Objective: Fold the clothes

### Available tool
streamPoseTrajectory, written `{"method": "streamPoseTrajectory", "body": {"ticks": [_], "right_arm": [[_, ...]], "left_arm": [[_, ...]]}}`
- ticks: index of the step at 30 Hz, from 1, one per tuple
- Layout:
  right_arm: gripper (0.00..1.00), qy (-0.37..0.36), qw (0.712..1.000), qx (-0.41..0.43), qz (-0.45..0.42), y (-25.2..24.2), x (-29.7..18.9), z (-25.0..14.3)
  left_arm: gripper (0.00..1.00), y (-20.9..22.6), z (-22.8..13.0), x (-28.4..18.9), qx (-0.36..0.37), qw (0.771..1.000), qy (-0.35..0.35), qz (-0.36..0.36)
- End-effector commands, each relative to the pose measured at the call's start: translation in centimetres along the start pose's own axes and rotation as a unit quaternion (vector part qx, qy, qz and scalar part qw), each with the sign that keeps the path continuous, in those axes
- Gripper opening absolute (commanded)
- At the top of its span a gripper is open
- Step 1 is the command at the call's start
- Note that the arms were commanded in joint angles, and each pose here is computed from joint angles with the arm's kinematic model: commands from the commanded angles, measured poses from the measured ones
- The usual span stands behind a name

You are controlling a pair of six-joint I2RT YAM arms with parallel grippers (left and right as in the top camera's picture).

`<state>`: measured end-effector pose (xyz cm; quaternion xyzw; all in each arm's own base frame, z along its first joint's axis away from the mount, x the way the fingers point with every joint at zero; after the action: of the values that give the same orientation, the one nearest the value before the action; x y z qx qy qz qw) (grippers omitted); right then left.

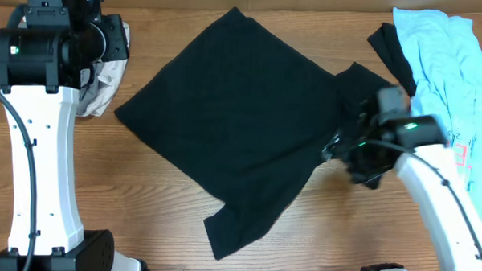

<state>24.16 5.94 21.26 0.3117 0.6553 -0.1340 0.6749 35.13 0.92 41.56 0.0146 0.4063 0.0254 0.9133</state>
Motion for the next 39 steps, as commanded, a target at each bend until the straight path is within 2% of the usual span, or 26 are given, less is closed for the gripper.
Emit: {"method": "streamPoseTrajectory", "body": {"ticks": [1,5,10,15,21,32,39], "right_arm": [[0.76,0.011,1.000,0.003,0.008,0.2,2.8,-1.4],[0.60,-0.003,0.999,-0.039,0.014,0.5,6.5,-2.4],[0.55,0.002,0.999,-0.051,0.011,0.7,9.8,-2.4],[0.42,0.007,0.999,-0.049,0.004,0.8,11.1,-2.0],[0.04,0.000,0.998,-0.054,0.023,2.0,10.2,-1.6],[0.04,-0.008,0.992,-0.100,0.073,7.2,5.1,-1.1],[0.04,-0.010,0.990,-0.114,0.088,9.0,6.8,-0.6]], "left_arm": [[0.46,-0.1,0.1,1.1,0.000,1.000,0.011,-0.007],[0.45,-0.1,-0.1,2.2,0.001,1.000,0.028,-0.008],[0.43,-0.2,-0.4,3.6,0.002,0.999,0.052,-0.008],[0.42,-0.3,-0.8,4.5,0.003,0.998,0.070,-0.008],[0.42,-0.3,-0.8,4.6,0.003,0.997,0.073,-0.008],[0.42,-0.3,-0.8,4.7,0.003,0.997,0.073,-0.009],[0.43,-0.4,-0.8,4.7,0.004,0.997,0.073,-0.010]]}}
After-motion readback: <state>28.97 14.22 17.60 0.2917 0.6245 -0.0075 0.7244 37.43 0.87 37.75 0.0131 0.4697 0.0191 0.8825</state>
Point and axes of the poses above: each gripper's point midway between its finger pads, its own x axis out along the fingers, its own y axis along the line the jaws close on, z = x × y, the point moved 9 cm from there along -x, back along the fingers, and after that the axes turned 9 degrees about x, right-handed, at the moved point
